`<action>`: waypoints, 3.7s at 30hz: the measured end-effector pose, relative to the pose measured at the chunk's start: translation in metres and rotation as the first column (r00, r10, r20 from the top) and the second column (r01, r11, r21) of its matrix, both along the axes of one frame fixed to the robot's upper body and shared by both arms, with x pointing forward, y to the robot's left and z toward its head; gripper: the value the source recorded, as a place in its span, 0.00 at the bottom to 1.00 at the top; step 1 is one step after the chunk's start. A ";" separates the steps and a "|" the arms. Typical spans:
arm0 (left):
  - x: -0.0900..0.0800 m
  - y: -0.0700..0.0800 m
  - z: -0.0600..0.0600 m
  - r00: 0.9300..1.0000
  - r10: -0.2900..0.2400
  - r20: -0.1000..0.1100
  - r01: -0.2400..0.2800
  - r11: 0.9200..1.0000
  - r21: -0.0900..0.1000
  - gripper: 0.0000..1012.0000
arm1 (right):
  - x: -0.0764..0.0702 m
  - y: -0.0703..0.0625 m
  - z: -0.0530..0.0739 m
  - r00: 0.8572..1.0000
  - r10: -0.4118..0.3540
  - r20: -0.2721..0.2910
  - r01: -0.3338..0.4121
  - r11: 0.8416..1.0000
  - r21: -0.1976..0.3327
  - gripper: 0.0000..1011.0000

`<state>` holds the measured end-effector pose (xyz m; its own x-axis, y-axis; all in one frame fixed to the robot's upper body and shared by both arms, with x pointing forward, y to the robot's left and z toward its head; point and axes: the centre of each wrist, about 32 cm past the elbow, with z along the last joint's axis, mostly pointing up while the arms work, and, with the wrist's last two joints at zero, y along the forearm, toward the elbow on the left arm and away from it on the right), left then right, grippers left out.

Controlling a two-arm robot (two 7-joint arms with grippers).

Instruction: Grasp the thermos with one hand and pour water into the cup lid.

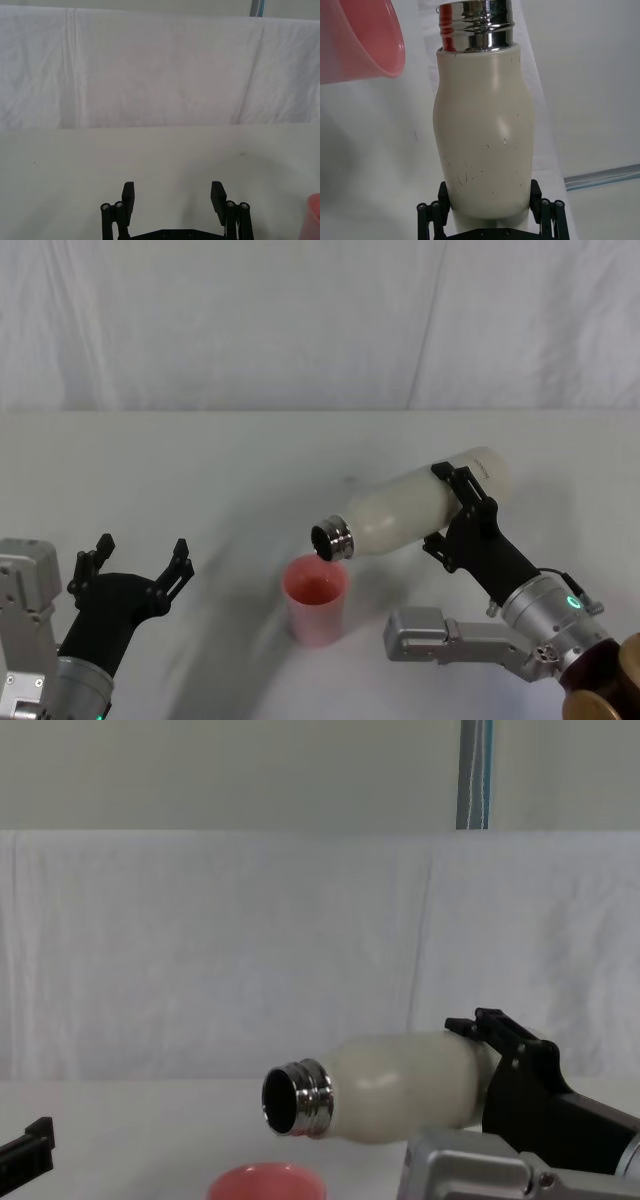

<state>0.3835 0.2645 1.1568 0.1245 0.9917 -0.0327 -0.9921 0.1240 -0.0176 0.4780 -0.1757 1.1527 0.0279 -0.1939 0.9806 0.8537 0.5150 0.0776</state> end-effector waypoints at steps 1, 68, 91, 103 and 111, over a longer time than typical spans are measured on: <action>0.000 0.000 0.000 1.000 0.000 0.000 0.000 1.000 0.000 0.99 | 0.000 0.000 0.000 1.000 0.001 0.003 -0.001 1.000 -0.004 0.95; 0.000 0.000 0.000 1.000 0.000 0.000 0.000 1.000 0.000 0.99 | 0.008 0.000 0.001 0.998 -0.005 0.055 0.008 0.998 -0.063 0.95; 0.000 0.000 0.000 1.000 0.000 0.000 0.000 1.000 0.000 0.99 | 0.012 -0.002 0.005 0.998 -0.009 0.069 0.013 0.998 -0.063 0.95; 0.000 0.000 0.000 1.000 0.000 0.000 0.000 1.000 0.000 0.99 | 0.012 -0.002 0.003 0.998 -0.010 0.065 0.014 0.998 -0.064 0.95; 0.000 0.000 0.000 1.000 0.000 0.000 0.000 1.000 0.000 0.99 | 0.011 -0.002 0.001 0.998 -0.009 0.060 0.013 0.998 -0.063 0.95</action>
<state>0.3835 0.2645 1.1568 0.1244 0.9917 -0.0326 -0.9921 0.1239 -0.0175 0.4888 -0.1778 1.1539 -0.0327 -0.1317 0.9908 0.8542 0.5109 0.0961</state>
